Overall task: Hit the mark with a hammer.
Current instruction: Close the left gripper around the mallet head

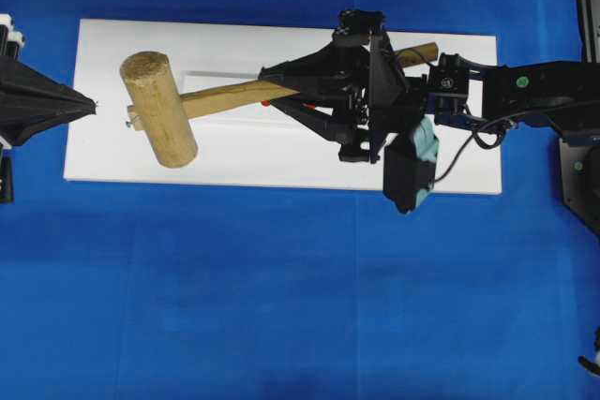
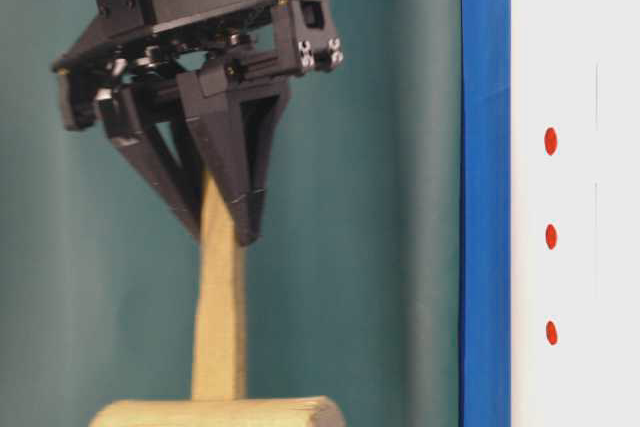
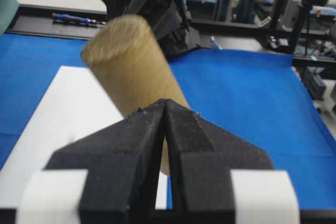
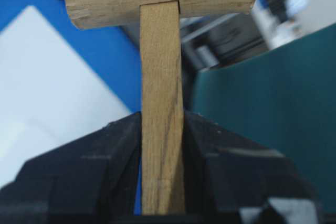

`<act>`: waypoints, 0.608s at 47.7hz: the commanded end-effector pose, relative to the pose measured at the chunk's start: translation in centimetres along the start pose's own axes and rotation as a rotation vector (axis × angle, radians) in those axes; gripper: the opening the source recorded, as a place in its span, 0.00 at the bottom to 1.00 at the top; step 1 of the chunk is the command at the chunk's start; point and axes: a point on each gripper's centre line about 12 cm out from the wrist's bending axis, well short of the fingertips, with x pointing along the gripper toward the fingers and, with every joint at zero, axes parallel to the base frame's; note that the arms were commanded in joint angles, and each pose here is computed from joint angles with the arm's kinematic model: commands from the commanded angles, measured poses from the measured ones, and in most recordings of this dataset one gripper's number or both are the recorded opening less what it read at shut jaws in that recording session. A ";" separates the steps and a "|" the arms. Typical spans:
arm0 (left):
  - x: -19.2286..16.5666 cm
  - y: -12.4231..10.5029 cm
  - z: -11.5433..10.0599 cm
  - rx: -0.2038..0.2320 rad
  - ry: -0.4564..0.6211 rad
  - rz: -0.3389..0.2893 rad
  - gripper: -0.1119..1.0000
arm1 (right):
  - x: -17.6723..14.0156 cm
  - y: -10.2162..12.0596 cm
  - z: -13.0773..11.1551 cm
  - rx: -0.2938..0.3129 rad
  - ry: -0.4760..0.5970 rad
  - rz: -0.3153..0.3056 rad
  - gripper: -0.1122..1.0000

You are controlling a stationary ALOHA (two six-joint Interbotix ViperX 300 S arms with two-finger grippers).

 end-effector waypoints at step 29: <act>0.3 0.7 0.4 -0.105 -0.022 0.038 0.15 | -0.4 -2.2 1.2 -0.020 -0.021 -0.091 0.19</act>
